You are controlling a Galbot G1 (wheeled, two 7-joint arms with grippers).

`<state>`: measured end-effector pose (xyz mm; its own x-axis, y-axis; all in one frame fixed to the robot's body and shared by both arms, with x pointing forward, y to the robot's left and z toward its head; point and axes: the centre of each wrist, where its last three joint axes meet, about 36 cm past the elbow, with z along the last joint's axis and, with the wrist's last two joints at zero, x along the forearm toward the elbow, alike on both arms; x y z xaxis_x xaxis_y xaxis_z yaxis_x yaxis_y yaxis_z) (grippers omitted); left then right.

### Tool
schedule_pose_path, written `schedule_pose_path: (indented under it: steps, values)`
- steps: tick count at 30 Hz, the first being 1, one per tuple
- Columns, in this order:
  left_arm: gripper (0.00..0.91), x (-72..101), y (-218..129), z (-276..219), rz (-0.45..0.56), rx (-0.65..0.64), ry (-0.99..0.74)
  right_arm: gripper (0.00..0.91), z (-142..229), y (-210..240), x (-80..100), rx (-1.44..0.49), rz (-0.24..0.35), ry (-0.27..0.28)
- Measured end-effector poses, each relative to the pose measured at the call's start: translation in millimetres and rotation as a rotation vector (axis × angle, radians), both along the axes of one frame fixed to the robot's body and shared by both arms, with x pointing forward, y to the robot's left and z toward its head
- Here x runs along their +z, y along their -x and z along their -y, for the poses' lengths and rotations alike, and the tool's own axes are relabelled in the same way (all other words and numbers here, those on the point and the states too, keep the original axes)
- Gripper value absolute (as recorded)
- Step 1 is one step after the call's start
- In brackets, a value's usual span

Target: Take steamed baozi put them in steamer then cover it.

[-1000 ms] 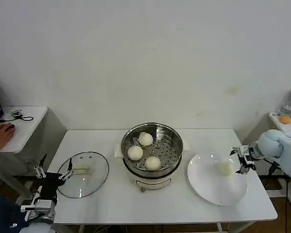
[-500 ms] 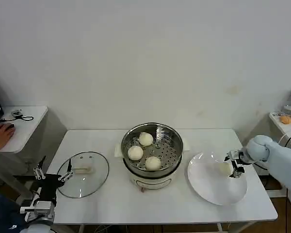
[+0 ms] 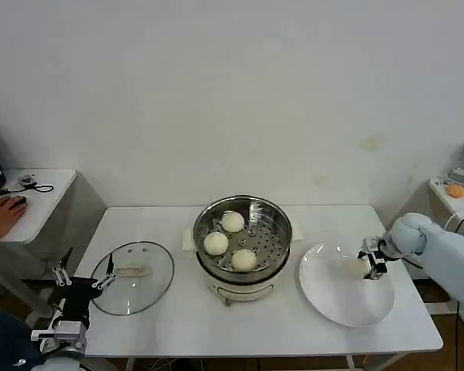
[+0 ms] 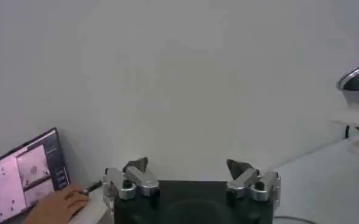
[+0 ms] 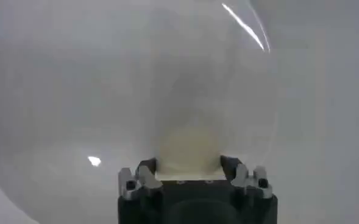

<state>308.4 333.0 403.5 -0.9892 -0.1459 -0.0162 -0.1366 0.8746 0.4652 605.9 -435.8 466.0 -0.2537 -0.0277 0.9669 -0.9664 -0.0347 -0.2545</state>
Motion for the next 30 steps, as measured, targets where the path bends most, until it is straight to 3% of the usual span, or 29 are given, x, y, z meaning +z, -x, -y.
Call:
schedule_pose_path:
  steps: [6,12,19,23,30]
  values:
    - [0.907,1.6,-0.3,0.5,0.005,-0.001,0.001,0.645,3.2,-3.4,38.5,-0.004,0.029,-0.005]
    - [0.907,3.6,-2.0,0.1,0.011,-0.005,-0.002,0.645,-5.3,-5.7,93.3,0.004,0.106,-0.031]
    - [0.907,6.5,-1.4,2.8,0.017,-0.007,-0.001,0.645,-48.5,-12.1,166.2,0.062,0.212,-0.084]
    - [0.907,7.9,-1.4,3.7,0.021,-0.006,0.001,0.645,-86.0,-15.4,198.4,0.11,0.252,-0.119]
    - [0.907,7.4,0.8,1.3,0.018,0.005,-0.002,0.645,-162.9,-18.9,216.0,0.153,0.247,-0.197]
